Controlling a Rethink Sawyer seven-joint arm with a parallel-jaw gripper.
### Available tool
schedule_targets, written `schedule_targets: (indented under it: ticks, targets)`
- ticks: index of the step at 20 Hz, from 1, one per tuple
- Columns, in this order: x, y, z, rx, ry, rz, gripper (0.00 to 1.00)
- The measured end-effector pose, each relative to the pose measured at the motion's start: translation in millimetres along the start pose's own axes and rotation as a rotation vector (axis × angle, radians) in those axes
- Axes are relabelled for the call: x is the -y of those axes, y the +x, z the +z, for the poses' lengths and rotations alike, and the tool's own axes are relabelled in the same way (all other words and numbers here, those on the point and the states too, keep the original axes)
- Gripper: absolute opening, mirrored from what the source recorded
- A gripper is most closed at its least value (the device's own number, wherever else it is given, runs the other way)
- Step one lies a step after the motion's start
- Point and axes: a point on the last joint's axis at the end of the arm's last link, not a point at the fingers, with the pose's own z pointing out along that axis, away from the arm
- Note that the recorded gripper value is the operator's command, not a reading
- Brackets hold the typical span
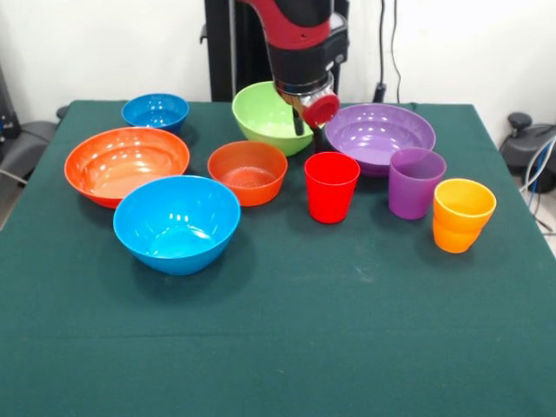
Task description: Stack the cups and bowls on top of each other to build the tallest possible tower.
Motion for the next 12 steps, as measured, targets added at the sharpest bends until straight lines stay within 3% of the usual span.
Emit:
schedule_targets:
  ticks: [12]
  targets:
    - [11, -4.7, 24, -0.011, 0.044, 0.031, 1.00]
